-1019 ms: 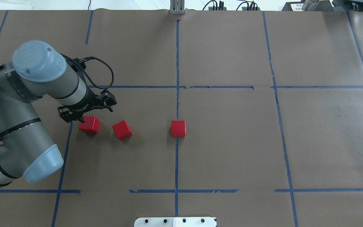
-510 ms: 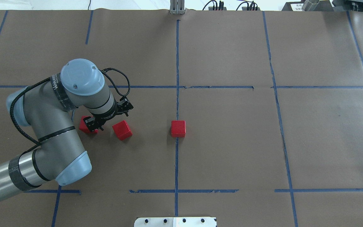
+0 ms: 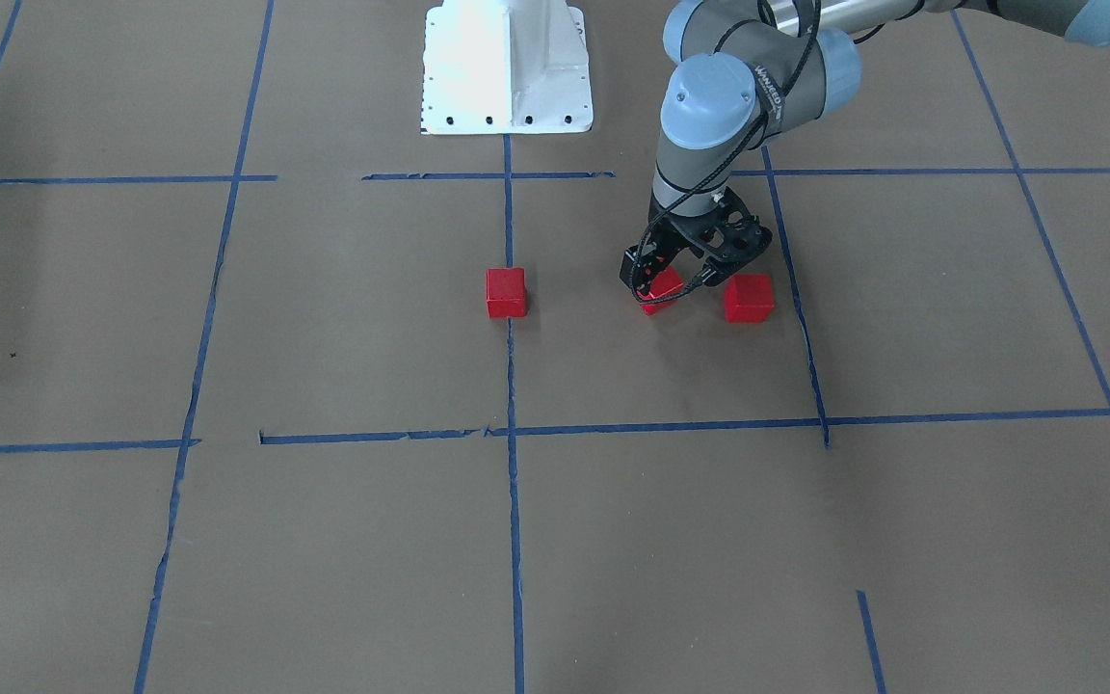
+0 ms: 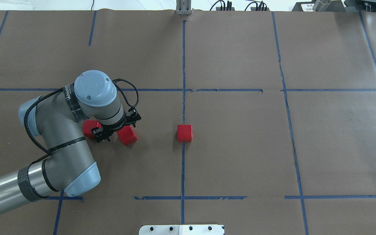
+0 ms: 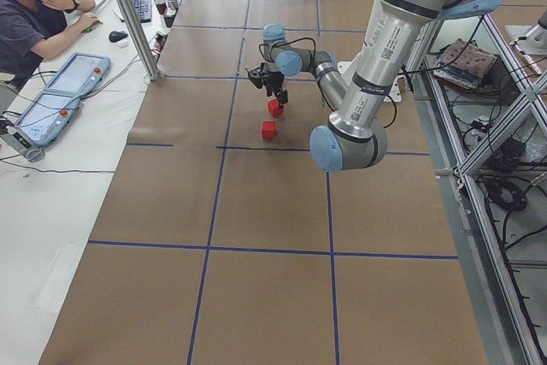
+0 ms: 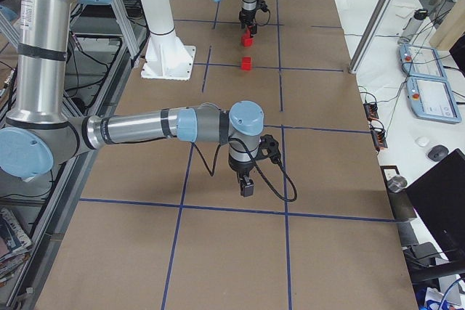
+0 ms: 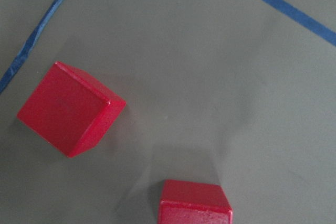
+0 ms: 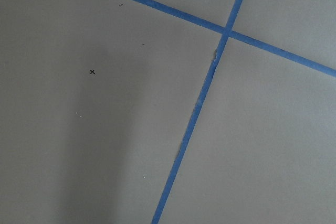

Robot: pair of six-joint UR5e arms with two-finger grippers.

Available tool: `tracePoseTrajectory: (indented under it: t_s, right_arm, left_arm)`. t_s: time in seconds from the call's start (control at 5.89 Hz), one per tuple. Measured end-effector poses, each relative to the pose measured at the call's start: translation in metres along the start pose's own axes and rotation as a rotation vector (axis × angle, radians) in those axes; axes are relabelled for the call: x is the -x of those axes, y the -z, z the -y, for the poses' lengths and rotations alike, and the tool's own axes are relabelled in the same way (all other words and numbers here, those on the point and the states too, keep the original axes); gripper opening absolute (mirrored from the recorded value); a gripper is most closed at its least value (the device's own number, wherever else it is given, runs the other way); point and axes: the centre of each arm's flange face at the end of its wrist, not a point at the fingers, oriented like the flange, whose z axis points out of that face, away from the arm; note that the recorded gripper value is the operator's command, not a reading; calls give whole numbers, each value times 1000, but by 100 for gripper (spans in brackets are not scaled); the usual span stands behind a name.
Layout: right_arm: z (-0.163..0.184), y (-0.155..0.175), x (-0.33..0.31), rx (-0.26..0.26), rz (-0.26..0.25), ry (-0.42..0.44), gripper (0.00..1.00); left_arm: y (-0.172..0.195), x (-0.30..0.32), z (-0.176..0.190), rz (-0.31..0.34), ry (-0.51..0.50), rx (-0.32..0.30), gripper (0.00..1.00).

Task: Form red blocks into L shape at center
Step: 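Move the left gripper over the red cube farther from center and grasp it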

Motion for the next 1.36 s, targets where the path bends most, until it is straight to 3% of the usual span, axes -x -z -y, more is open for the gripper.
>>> tracePoseTrajectory:
  t_s: [0.51,0.68,1.19,1.36]
  right_arm:
    - [-2,-1,0,3,1,-2,100]
    - [-2,-2,-1,3,2,-3,100]
    - [-4,-2,-1,5,2,-5,100]
    - [-4,-3,-1,6,2,-5,100]
  left_arm:
    - [-21,-1,0,25,-4,2,100]
    - [-25,-1,-4,26,-11,4,90]
    - [-34,-1,-12,30,-26,-21,25]
    - [-31,-2,-9,26,-34,-26,16]
